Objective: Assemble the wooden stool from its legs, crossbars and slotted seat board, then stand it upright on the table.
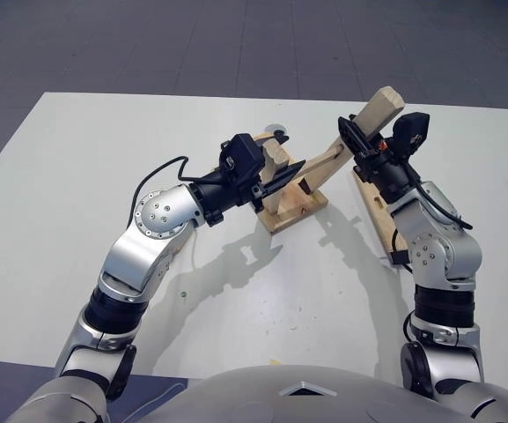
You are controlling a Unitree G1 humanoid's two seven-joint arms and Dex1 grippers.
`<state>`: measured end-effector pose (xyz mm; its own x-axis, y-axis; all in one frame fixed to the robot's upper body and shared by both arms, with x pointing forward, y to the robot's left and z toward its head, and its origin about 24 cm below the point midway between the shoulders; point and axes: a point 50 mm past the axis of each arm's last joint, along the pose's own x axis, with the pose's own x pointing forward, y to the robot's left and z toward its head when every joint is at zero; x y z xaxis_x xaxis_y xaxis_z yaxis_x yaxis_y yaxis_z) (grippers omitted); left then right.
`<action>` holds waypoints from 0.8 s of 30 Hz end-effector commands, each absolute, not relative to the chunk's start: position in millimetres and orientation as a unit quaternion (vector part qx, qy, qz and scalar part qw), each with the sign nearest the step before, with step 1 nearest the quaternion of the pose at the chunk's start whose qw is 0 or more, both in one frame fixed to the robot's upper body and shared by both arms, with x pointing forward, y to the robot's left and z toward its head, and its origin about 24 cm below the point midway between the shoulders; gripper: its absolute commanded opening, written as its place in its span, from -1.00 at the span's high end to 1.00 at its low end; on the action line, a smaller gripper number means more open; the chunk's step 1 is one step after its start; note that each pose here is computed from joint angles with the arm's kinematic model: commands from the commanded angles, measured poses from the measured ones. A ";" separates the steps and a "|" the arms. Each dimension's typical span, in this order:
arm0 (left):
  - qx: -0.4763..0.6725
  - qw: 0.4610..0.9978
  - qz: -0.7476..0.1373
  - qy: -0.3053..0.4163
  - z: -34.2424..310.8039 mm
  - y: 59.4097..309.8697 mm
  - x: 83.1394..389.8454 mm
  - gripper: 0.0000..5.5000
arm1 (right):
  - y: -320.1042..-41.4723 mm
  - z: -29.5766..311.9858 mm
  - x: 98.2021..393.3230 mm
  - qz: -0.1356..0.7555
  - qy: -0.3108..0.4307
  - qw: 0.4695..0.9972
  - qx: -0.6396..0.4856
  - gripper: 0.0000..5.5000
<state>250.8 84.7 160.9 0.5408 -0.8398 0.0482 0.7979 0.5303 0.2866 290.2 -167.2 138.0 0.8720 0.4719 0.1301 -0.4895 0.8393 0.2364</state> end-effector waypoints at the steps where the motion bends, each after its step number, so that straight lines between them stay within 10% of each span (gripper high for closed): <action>1: 0.148 0.867 -0.475 0.028 117.3 89.8 252.3 0.25 | -140.2 129.0 288.6 0.355 0.013 0.917 0.183 0.63; 10: 0.161 0.868 -0.470 0.027 118.4 94.7 256.2 0.25 | -155.5 86.0 300.4 0.340 0.214 0.911 0.094 0.63; 24: 0.176 0.885 -0.431 0.013 132.4 118.0 270.4 0.25 | -158.9 37.0 255.7 0.298 0.325 0.897 -0.011 0.62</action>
<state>254.5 91.8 158.0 0.5456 -0.8366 0.0494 0.7980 0.5366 0.2741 306.0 -169.7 139.9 0.8303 0.5514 -0.0809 -0.5418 0.8326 0.1151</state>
